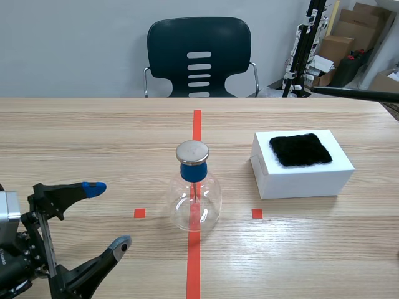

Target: Do the electroscope experiment. rub the rod on the fur

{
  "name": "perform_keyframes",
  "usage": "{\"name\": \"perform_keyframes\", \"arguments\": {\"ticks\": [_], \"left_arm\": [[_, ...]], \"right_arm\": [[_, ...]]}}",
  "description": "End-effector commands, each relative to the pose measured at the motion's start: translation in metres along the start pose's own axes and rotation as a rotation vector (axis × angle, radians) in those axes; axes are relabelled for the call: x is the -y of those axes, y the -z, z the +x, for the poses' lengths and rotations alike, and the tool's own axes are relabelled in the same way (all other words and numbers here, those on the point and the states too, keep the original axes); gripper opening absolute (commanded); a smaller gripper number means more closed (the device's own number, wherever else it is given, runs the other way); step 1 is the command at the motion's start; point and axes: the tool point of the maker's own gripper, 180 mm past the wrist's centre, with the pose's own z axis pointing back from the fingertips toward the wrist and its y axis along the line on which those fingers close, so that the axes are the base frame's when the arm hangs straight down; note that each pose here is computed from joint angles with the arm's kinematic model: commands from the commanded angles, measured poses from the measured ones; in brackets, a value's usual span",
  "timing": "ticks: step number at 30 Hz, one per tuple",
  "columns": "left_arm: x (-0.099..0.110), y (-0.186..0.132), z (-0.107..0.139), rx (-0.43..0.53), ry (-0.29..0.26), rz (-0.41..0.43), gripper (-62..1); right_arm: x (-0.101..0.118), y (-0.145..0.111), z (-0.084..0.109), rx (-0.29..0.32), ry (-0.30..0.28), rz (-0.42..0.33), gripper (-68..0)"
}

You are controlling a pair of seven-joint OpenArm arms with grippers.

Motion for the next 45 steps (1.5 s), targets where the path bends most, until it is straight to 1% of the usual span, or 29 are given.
{"name": "perform_keyframes", "arguments": {"ticks": [1, 4, 9, 13, 15, 17, 20, 23, 25, 30, 37, 40, 43, 45], "left_arm": [[-0.001, 0.002, 0.007, 0.032, -0.001, 0.001, 1.4], [-0.001, 0.002, 0.007, 0.031, -0.003, 0.001, 1.4], [-0.001, 0.002, 0.007, 0.031, -0.003, 0.001, 1.4], [-0.001, 0.002, 0.007, 0.030, -0.002, 0.001, 1.4], [-0.001, 0.002, 0.007, 0.030, -0.002, 0.001, 1.4], [-0.001, 0.002, 0.007, 0.028, -0.002, 0.001, 1.4], [-0.001, 0.002, 0.005, 0.021, -0.002, 0.001, 1.4], [-0.001, 0.002, 0.005, 0.020, -0.002, 0.001, 1.4], [-0.001, 0.002, 0.005, 0.019, -0.002, 0.001, 1.4], [-0.001, 0.002, 0.005, 0.019, -0.002, 0.001, 1.4], [-0.001, 0.002, 0.004, 0.016, -0.002, 0.001, 1.4], [-0.001, 0.002, -0.001, -0.015, -0.002, 0.001, 1.4], [-0.001, 0.001, -0.012, -0.075, -0.002, 0.001, 1.4], [-0.002, 0.001, -0.014, -0.086, 0.009, 0.005, 1.4]], "right_arm": [[0.011, -0.003, 0.003, 0.010, -0.019, -0.027, -67.1], [0.015, -0.014, 0.015, 0.033, -0.027, -0.032, -67.1], [0.020, -0.034, 0.032, 0.066, -0.052, -0.071, -67.1], [0.013, -0.050, 0.049, 0.107, -0.055, -0.074, -67.1], [0.010, -0.056, 0.054, 0.114, -0.053, -0.073, -67.1], [0.007, -0.061, 0.056, 0.107, -0.046, -0.069, -67.1], [0.004, -0.067, 0.057, 0.092, -0.028, -0.063, -67.1], [0.006, -0.069, 0.055, 0.068, 0.002, -0.083, -67.1], [0.007, -0.069, 0.054, 0.061, 0.011, -0.092, -67.1], [0.006, -0.069, 0.054, 0.059, 0.029, -0.086, -67.1], [0.007, -0.068, 0.052, 0.048, 0.032, -0.088, -67.1], [0.007, -0.068, 0.052, 0.049, 0.034, -0.087, -67.1], [0.007, -0.068, 0.052, 0.050, 0.033, -0.086, -67.1], [0.007, -0.068, 0.052, 0.050, 0.033, -0.086, -67.1]]}}
